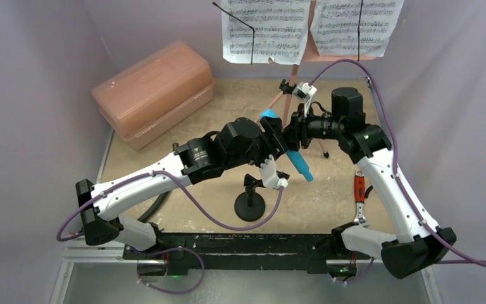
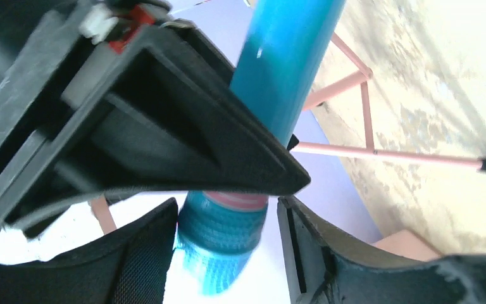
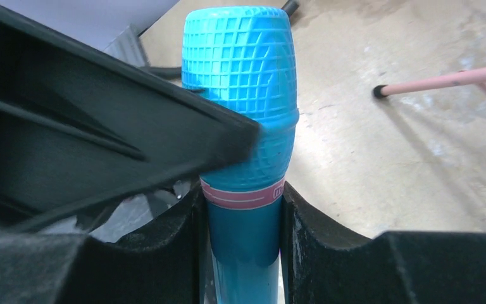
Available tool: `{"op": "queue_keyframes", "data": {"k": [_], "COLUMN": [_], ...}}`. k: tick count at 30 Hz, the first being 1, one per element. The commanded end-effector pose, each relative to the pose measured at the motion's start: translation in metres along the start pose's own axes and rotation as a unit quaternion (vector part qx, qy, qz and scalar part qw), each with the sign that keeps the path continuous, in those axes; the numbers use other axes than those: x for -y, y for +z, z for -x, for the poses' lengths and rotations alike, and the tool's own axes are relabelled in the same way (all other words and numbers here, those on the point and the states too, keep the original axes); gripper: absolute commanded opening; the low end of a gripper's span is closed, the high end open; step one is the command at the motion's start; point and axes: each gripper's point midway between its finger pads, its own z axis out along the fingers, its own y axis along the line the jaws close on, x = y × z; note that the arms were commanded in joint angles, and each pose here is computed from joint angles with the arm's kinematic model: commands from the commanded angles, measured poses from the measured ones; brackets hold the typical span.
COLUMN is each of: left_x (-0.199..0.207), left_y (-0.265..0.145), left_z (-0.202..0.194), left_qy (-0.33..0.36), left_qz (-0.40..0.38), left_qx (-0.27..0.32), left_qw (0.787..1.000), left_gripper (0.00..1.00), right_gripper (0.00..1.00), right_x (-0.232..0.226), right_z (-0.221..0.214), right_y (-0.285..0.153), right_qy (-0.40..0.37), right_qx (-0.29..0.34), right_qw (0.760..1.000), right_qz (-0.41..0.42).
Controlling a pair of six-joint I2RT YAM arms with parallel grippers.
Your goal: Set up the instrument practice props
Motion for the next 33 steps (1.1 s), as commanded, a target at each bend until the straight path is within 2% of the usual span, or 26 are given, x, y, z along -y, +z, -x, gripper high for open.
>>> {"op": "queue_keyframes", "data": {"k": [1, 3, 9, 14, 19, 23, 25, 28, 33], "left_x": [-0.055, -0.058, -0.033, 0.014, 0.046, 0.067, 0.077, 0.089, 0.109], "left_y": [-0.043, -0.053, -0.071, -0.078, -0.104, -0.121, -0.125, -0.129, -0.128], "left_z": [-0.006, -0.012, -0.026, -0.03, -0.033, -0.035, -0.033, -0.027, -0.009], "left_qy": [-0.131, -0.185, -0.369, -0.507, -0.635, -0.698, -0.721, -0.743, -0.735], "left_qz": [0.172, 0.202, 0.228, 0.228, 0.266, 0.283, 0.28, 0.258, 0.199], "left_qx": [0.007, 0.003, -0.013, -0.03, -0.019, -0.017, -0.016, -0.012, -0.001], "left_qw": [0.976, 0.962, 0.901, 0.831, 0.725, 0.658, 0.634, 0.617, 0.648], "left_gripper": [0.62, 0.78, 0.82, 0.86, 0.93, 0.91, 0.89, 0.89, 0.9], "right_gripper": [0.0, 0.0, 0.0, 0.0, 0.0, 0.0, 0.0, 0.0, 0.0], "right_x": [0.008, 0.012, 0.023, 0.027, 0.02, 0.011, 0.004, -0.01, -0.023], "right_z": [0.03, 0.033, 0.04, 0.05, 0.058, 0.067, 0.069, 0.073, 0.073], "right_y": [-0.009, -0.013, -0.023, -0.032, -0.041, -0.051, -0.056, -0.065, -0.08], "right_qy": [-0.031, -0.038, -0.057, -0.066, -0.099, -0.141, -0.157, -0.193, -0.221], "right_qx": [0.084, 0.103, 0.152, 0.182, 0.218, 0.264, 0.291, 0.33, 0.38], "right_qw": [0.995, 0.991, 0.979, 0.969, 0.959, 0.942, 0.933, 0.915, 0.889], "right_qz": [-0.053, -0.076, -0.122, -0.152, -0.153, -0.15, -0.142, -0.129, -0.126]}}
